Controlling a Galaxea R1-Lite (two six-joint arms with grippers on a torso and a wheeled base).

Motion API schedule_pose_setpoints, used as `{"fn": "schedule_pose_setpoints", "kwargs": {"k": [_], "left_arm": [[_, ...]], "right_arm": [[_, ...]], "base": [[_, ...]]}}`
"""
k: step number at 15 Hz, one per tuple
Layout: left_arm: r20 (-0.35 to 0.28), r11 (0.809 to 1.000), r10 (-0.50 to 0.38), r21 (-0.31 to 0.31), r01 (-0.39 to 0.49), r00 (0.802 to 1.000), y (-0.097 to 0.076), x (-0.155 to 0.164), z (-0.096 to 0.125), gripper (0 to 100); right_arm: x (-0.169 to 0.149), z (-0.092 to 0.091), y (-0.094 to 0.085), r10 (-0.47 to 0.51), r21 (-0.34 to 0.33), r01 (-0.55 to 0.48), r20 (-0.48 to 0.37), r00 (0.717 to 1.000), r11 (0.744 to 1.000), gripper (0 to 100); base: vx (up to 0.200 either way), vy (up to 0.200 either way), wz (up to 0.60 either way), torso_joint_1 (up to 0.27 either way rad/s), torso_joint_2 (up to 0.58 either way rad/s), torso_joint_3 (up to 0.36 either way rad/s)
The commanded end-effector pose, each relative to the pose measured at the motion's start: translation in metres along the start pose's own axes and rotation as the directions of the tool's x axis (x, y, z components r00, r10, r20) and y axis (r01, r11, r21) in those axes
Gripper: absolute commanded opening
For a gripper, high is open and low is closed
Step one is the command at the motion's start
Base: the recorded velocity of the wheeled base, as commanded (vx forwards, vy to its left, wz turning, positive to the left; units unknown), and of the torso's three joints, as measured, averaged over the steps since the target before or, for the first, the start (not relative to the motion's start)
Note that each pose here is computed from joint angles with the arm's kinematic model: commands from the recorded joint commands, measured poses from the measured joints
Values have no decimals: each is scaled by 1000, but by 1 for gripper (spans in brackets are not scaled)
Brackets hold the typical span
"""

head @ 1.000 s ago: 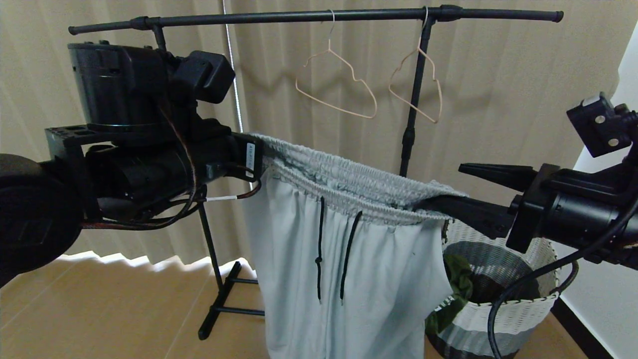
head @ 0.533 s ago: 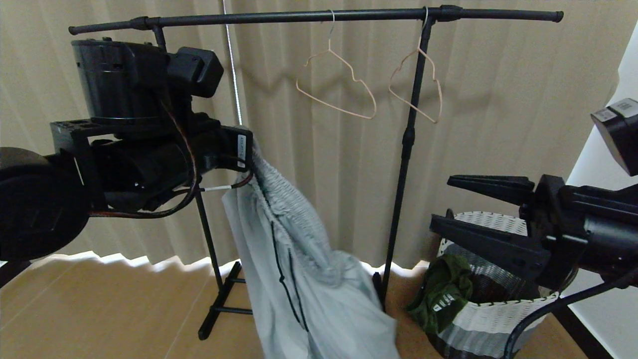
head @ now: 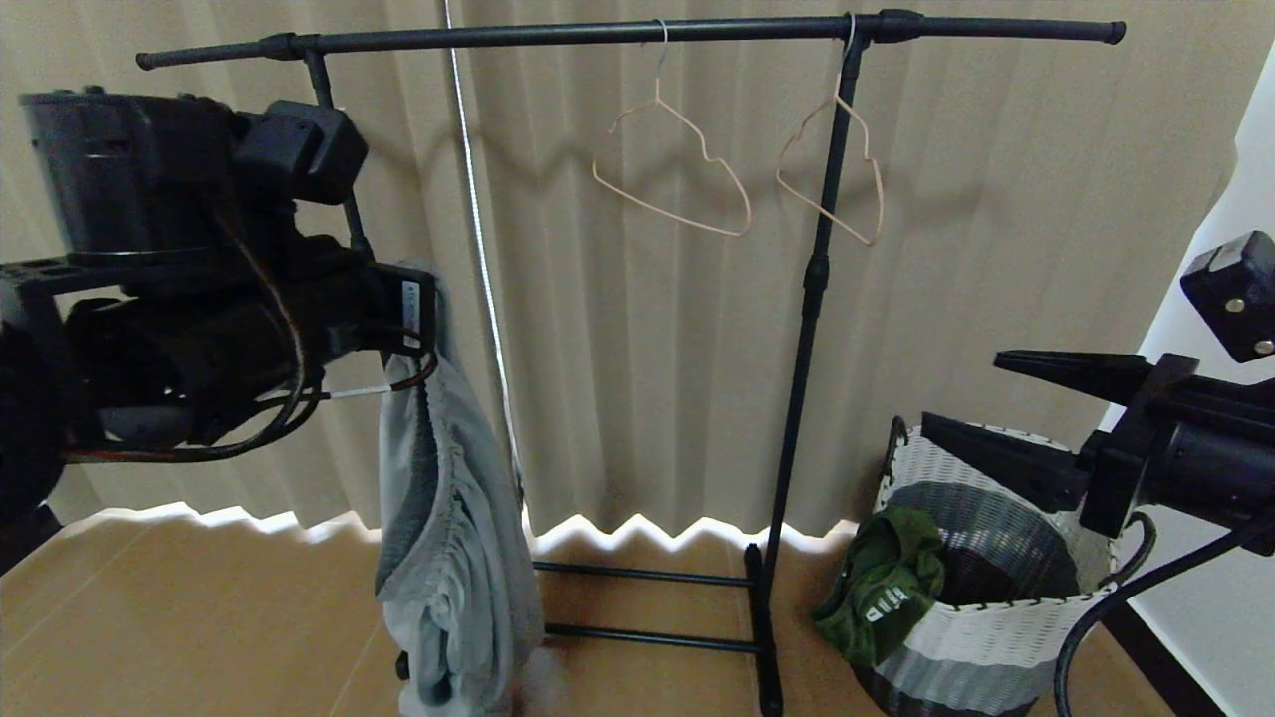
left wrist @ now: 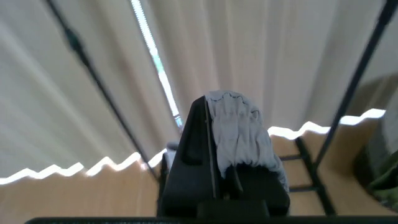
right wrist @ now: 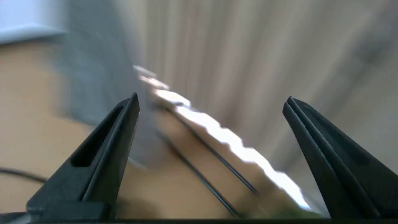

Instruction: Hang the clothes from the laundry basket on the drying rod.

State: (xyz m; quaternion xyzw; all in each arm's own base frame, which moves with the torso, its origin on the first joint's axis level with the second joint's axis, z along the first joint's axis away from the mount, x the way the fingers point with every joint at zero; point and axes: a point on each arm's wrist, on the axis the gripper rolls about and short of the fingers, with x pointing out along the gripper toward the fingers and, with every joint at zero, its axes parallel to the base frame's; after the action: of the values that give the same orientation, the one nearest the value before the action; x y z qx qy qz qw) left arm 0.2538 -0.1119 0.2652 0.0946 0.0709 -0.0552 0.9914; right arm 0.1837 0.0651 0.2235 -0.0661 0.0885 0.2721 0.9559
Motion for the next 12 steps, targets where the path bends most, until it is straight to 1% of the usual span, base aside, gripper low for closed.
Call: {"fn": "schedule_pose_setpoints", "kwargs": {"k": [1,2,3,4,5,6,8,10,12], "left_arm": [[0,999,37,-6,-37,999,21,-30,-10,0],[-27,1000,30,2,-30,999,24,-40,-24,0],[-37,1000,27,3,-27,999,28,-47,-30,0],[-30,1000,26,-1,-26,999,31,-52,-31,0],[-21,1000,29,-5,-29,999,32,-54,-29,0],[-16,999,31,-7,-31,999,33,-55,-28,0],[-11,999,32,-6,-32,999,34,-57,-28,0],[2,999,34,-10,-34,999,36,-63,-26,0],[-6,999,33,-7,-33,999,36,-64,-29,0]], "right_arm": [[-6,-6,-18,-159,-22,158,-36,987,987,100],[-8,-9,-26,-254,-92,249,-50,966,964,100],[-12,-13,-36,-339,-134,328,-69,938,935,100],[-16,-16,-48,-407,-156,391,-87,909,907,100],[-19,-18,-55,-442,-169,422,-100,892,891,100],[-21,-23,-55,-446,-167,425,-111,888,889,100],[-21,-28,-54,-447,-168,428,-104,888,888,100],[-19,-34,-54,-457,-173,442,-56,888,880,100],[-18,-37,-54,-460,-177,448,-36,887,877,100]], "base": [[0,0,0,0,0,0],[0,0,0,0,0,0],[0,0,0,0,0,0],[0,0,0,0,0,0],[0,0,0,0,0,0],[0,0,0,0,0,0],[0,0,0,0,0,0],[0,0,0,0,0,0],[0,0,0,0,0,0]]}}
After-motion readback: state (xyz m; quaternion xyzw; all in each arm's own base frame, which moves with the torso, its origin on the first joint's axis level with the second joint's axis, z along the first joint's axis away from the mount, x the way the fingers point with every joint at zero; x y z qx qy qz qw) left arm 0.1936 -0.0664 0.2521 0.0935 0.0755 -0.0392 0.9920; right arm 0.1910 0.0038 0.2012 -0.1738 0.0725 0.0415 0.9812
